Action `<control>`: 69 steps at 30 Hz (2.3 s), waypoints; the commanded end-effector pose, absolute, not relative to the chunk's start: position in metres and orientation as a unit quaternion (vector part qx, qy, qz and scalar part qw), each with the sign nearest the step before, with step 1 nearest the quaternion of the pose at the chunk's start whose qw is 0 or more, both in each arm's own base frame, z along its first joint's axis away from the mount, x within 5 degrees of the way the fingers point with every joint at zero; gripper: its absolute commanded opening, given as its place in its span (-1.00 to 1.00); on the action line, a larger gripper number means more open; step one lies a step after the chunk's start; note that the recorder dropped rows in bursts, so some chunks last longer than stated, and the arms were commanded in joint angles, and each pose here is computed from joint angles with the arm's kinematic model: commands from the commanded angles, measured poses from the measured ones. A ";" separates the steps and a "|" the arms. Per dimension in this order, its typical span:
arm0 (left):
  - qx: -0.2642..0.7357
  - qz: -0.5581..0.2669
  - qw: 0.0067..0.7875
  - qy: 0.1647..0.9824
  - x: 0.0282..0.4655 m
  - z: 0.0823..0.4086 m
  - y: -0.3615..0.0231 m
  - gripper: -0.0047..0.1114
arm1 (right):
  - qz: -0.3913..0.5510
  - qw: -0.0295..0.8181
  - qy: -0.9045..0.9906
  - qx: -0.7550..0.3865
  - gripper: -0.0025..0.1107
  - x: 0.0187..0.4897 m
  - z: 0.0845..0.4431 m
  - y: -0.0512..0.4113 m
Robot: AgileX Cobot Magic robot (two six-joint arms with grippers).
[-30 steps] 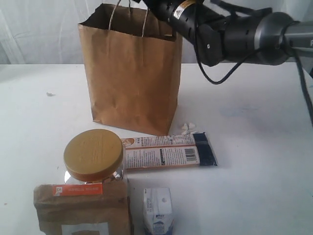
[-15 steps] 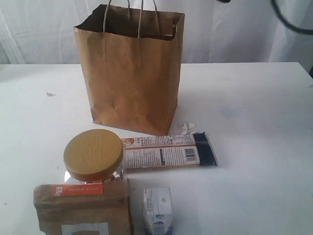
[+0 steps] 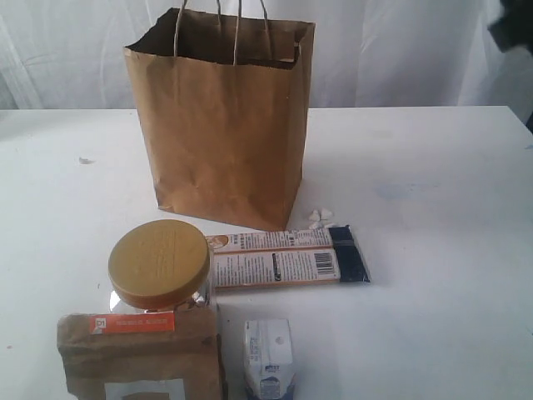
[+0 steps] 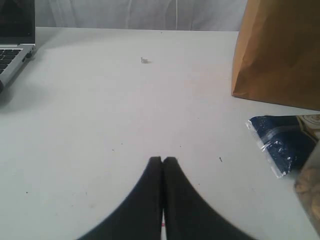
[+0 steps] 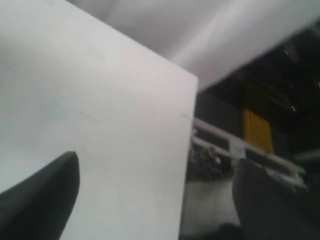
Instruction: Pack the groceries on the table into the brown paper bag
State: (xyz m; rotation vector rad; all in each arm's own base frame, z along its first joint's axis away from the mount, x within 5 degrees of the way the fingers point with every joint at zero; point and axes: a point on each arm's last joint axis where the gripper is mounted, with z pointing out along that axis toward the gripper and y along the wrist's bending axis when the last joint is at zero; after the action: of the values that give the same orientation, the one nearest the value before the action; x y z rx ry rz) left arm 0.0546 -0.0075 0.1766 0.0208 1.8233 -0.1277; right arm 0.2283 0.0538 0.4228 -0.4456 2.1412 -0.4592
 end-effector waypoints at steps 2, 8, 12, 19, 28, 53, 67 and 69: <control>0.008 -0.058 0.611 0.789 0.054 0.176 -0.008 -0.92 | -0.237 0.383 0.885 -0.115 0.40 0.235 0.375 0.019; 0.008 -0.058 0.611 0.789 0.054 0.176 -0.008 -0.92 | -0.159 0.393 0.899 -0.109 0.36 0.262 0.311 0.036; 0.008 -0.058 0.611 0.789 0.054 0.176 -0.008 -0.92 | -0.152 0.365 0.912 -0.112 0.05 0.273 0.283 0.041; 0.008 -0.058 0.611 0.789 0.054 0.176 -0.008 -0.92 | -0.089 0.381 0.920 -0.025 -0.96 0.269 0.266 0.043; 0.008 -0.058 0.611 0.789 0.054 0.176 -0.008 -0.92 | 0.024 0.672 0.736 -0.079 -0.96 0.132 0.330 0.024; 0.008 -0.058 0.611 0.790 0.054 0.176 -0.008 -0.92 | 0.037 0.748 0.650 0.132 -0.96 0.030 0.293 -0.030; 0.008 -0.058 0.611 0.790 0.054 0.176 -0.008 -0.92 | 0.014 0.699 0.707 0.105 -0.96 0.048 0.239 -0.023; 0.008 -0.058 0.611 0.790 0.054 0.176 -0.008 -0.92 | 0.034 0.675 0.729 0.112 -0.96 0.050 0.227 -0.020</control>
State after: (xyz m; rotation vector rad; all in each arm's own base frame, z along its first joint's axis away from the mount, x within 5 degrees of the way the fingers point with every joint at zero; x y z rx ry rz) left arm 0.0546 -0.0075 0.1766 0.0208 1.8233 -0.1277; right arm 0.0479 -0.0238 0.2406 0.2431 1.5826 0.0308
